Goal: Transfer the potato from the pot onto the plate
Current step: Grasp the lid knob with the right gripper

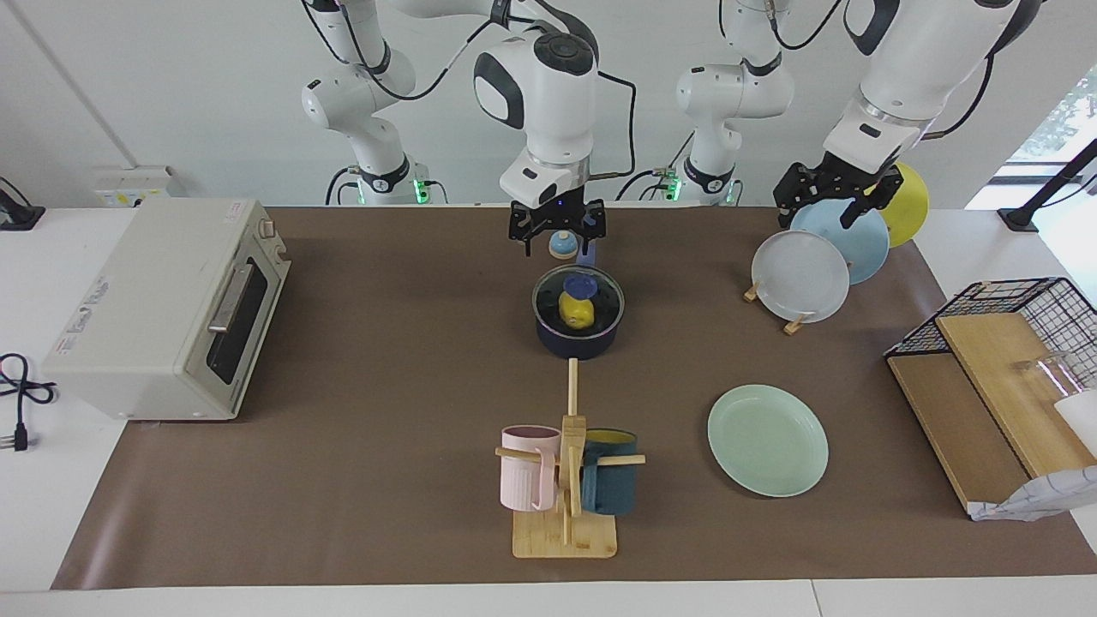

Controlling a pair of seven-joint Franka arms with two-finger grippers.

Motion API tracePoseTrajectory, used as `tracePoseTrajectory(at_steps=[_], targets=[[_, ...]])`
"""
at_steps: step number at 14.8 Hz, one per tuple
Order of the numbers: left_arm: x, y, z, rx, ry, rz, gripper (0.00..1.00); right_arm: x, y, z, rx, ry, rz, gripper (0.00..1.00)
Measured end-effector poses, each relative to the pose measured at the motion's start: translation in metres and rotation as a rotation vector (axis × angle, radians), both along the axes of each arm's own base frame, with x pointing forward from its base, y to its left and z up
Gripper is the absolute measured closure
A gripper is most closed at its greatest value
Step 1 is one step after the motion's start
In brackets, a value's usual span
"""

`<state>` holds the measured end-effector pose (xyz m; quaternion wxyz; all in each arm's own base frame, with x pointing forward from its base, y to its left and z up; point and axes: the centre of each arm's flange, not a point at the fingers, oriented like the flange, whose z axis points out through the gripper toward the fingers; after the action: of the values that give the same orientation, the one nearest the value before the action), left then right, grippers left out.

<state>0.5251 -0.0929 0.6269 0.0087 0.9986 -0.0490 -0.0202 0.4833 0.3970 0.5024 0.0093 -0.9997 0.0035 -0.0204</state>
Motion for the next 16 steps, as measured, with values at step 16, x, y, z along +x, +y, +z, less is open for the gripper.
tracePoseTrajectory(at_steps=[16], targets=[[0.0,0.0,0.0,0.0,0.0,0.0,0.0,0.006,0.046,-0.093,-0.016,-0.024,0.032,0.0]])
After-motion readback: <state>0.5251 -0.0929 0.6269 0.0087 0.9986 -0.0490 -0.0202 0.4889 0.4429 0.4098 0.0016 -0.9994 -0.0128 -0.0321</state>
